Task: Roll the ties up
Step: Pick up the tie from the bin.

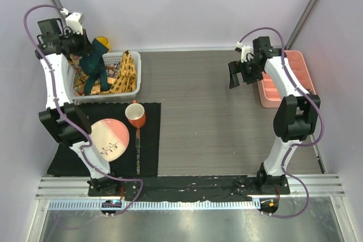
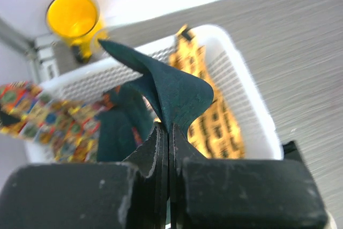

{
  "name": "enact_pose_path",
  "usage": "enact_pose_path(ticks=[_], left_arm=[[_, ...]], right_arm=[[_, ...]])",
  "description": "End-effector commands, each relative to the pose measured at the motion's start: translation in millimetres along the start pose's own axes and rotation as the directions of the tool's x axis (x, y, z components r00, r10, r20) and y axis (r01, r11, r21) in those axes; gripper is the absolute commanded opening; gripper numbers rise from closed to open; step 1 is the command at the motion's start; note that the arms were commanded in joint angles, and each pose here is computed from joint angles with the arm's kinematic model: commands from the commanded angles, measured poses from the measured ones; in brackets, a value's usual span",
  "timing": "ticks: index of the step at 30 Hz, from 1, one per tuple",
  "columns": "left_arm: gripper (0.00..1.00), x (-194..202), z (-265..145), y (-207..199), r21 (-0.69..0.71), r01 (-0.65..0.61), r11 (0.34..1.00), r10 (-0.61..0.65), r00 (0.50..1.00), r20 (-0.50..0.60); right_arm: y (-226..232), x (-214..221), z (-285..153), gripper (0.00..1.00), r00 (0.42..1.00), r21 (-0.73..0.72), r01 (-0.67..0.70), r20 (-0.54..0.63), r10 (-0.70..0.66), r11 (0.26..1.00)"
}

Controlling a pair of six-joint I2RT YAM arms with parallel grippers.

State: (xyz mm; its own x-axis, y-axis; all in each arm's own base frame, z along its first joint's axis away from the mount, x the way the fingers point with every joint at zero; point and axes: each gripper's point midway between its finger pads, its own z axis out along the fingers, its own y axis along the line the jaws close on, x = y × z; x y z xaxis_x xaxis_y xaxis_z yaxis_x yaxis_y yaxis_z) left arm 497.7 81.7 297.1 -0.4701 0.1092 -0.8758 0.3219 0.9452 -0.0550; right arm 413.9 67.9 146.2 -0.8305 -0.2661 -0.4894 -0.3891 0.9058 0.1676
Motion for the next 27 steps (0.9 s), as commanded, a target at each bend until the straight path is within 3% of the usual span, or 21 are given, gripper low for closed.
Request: enact_pose_path(ticks=[1,9,14,15,20,24,25,27], left_arm=[[0.00,-99.3,-38.0,-63.8,0.057,-0.113,0.992,0.096,0.963,0.252],[0.00,-191.8,-73.8,-203.2,0.215,-0.269,0.939,0.128,0.853,0.505],[0.00,-227.0,-107.2,-320.8,0.387,-0.376,0.842,0.056,0.775,0.630],[0.00,-227.8,-115.3,-350.4,0.455,-0.375,0.808,0.008,0.778,0.628],[0.00,-240.7,-154.1,-431.0,0.557,-0.451,0.698,-0.084,0.721,0.688],[0.00,-228.2,-167.8,-476.9,0.663,-0.435,0.609,-0.156,0.754,0.638],[0.00,-216.6,-157.0,-481.0,0.694,-0.402,0.598,-0.161,0.787,0.595],[0.00,-211.3,-146.6,-481.1,0.694,-0.378,0.613,-0.166,0.797,0.581]], right_arm=[[2.3,-22.1,-30.4,1.00,0.995,0.017,0.019,0.093,-0.021,1.000],[-13.6,-25.1,-55.9,1.00,0.987,0.029,-0.052,0.156,0.047,0.998],[-24.6,-22.4,-75.8,1.00,0.973,0.023,-0.118,0.200,0.111,0.993],[-28.9,-21.4,-83.5,0.99,0.969,0.031,-0.131,0.215,0.121,0.991],[-34.0,-8.9,-98.7,0.99,0.962,0.040,-0.160,0.229,0.146,0.986],[-34.0,-2.2,-113.8,1.00,0.955,0.050,-0.172,0.254,0.154,0.984],[-35.1,-0.4,-115.7,1.00,0.954,0.054,-0.175,0.257,0.156,0.983],[-35.5,3.3,-119.3,0.99,0.952,0.057,-0.181,0.260,0.160,0.982]])
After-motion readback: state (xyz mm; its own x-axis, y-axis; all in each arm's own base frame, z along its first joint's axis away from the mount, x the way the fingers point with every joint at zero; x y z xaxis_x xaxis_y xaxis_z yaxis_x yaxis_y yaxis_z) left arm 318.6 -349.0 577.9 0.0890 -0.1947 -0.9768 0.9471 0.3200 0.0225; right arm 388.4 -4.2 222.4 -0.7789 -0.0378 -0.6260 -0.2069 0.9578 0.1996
